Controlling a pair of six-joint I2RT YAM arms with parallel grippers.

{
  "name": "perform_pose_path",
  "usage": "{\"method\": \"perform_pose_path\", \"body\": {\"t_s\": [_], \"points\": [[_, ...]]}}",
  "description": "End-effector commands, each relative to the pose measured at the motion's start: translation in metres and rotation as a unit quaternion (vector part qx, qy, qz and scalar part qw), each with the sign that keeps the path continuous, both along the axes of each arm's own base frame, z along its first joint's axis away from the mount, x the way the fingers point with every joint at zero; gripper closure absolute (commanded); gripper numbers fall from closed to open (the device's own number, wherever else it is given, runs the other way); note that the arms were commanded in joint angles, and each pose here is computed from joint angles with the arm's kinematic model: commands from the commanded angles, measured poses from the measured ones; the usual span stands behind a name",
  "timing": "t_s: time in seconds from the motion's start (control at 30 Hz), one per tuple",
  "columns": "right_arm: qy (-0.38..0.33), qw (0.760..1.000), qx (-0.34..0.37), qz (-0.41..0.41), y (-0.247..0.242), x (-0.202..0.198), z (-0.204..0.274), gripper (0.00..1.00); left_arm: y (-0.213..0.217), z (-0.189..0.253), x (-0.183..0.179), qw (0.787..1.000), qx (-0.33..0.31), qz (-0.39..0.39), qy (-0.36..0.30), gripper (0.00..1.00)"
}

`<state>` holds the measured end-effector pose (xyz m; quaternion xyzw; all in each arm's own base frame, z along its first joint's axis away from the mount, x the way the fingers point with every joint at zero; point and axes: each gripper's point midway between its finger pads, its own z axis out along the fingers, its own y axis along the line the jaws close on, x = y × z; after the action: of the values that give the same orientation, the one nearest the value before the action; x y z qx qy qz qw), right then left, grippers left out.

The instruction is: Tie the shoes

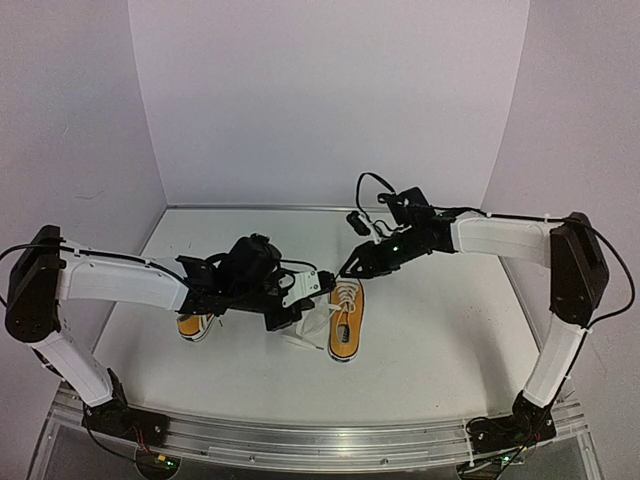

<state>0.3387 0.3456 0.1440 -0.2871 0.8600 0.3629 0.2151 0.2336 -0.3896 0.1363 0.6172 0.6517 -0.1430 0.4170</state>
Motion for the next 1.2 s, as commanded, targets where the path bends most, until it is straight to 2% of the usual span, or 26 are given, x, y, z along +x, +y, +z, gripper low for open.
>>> {"method": "perform_pose_path", "body": {"t_s": [0.0, 0.27, 0.53, 0.93, 1.17], "points": [[-0.035, 0.999, -0.01, 0.007, 0.011, 0.023, 0.009, 0.58, 0.001, 0.009, -0.022, 0.998, -0.035, -0.052, -0.001, 1.0], [-0.032, 0.998, -0.026, 0.038, 0.034, 0.035, -0.01, 0.61, 0.007, 0.039, -0.054, 0.993, -0.078, -0.093, -0.01, 1.0], [-0.041, 0.992, -0.065, 0.099, 0.05, 0.022, -0.029, 0.61, 0.012, 0.102, -0.078, 0.979, -0.148, -0.135, -0.031, 1.0], [-0.05, 0.975, -0.122, 0.179, 0.057, -0.01, -0.04, 0.62, 0.011, 0.075, -0.109, 0.98, -0.082, -0.18, 0.009, 1.0], [-0.047, 0.965, -0.163, 0.2, 0.056, -0.02, -0.052, 0.62, 0.009, 0.089, -0.128, 0.975, -0.076, -0.206, 0.026, 1.0]]}}
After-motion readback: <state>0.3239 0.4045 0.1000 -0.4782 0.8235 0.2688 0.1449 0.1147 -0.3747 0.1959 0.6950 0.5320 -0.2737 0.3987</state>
